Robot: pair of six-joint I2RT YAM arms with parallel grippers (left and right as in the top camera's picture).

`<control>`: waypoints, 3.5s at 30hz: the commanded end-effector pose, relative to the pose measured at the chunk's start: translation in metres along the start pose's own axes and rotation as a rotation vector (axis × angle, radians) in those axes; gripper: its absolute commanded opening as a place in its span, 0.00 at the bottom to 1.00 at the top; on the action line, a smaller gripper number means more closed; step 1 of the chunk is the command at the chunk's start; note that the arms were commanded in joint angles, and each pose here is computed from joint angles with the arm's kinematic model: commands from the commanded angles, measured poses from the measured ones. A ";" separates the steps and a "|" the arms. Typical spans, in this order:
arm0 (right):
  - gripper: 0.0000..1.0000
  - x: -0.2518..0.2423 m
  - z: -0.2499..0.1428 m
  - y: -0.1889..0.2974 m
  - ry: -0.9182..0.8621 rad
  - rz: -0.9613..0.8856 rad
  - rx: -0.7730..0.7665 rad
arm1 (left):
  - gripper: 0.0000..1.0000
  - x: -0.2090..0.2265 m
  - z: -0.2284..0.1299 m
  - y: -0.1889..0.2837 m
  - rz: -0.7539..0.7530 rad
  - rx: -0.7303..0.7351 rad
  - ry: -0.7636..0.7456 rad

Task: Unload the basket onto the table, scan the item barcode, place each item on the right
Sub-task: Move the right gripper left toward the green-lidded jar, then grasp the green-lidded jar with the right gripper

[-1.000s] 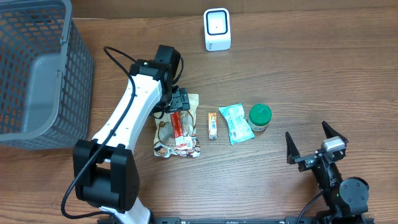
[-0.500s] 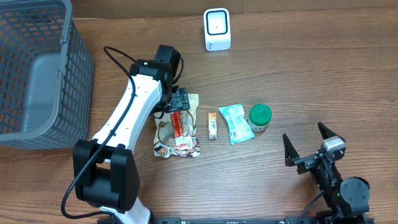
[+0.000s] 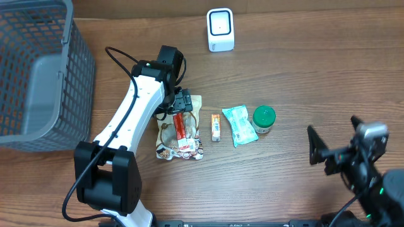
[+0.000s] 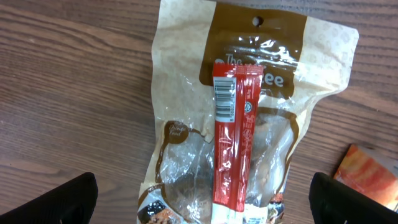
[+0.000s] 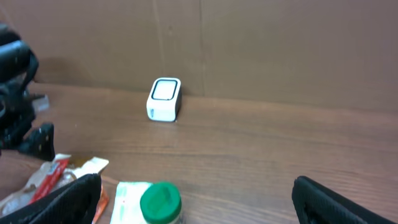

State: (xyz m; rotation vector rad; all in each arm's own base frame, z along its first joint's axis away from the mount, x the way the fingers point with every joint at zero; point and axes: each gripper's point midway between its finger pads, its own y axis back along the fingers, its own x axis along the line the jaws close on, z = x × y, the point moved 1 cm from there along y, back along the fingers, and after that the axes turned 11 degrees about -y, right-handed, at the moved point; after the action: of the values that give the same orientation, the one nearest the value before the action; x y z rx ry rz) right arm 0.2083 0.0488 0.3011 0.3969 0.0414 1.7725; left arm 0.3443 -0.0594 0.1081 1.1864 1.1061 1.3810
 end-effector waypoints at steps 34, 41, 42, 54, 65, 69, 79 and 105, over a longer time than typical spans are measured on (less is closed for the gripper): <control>1.00 -0.003 -0.092 -0.173 -0.466 -0.432 1.127 | 1.00 0.002 0.005 0.007 0.005 -0.026 0.018; 1.00 0.019 -0.125 -0.180 -0.373 -0.413 1.133 | 1.00 0.002 0.005 0.007 0.005 -0.026 0.018; 1.00 0.023 -0.131 -0.183 -0.353 -0.405 1.126 | 1.00 0.002 0.005 0.007 0.005 -0.026 0.018; 1.00 0.020 -0.175 -0.191 -0.306 -0.486 1.063 | 1.00 0.002 0.005 0.007 0.005 -0.026 0.018; 0.93 0.012 -0.196 -0.187 -0.301 -0.497 1.080 | 1.00 0.002 0.005 0.007 0.005 -0.026 0.018; 0.84 0.012 -0.197 -0.187 -0.300 -0.498 1.083 | 1.00 0.002 0.005 0.007 0.005 -0.026 0.018; 0.74 0.004 -0.196 -0.185 -0.209 -0.501 1.086 | 1.00 0.002 0.005 0.007 0.005 -0.026 0.018; 0.86 -0.003 -0.192 -0.190 -0.186 -0.530 1.042 | 1.00 0.002 0.005 0.007 0.005 -0.026 0.018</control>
State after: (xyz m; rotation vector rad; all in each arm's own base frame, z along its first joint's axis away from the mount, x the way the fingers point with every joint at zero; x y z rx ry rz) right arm 0.3335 0.1303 0.0751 1.1772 0.8811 1.0673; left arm 0.3449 -0.0590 0.1086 1.1858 1.1026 1.3845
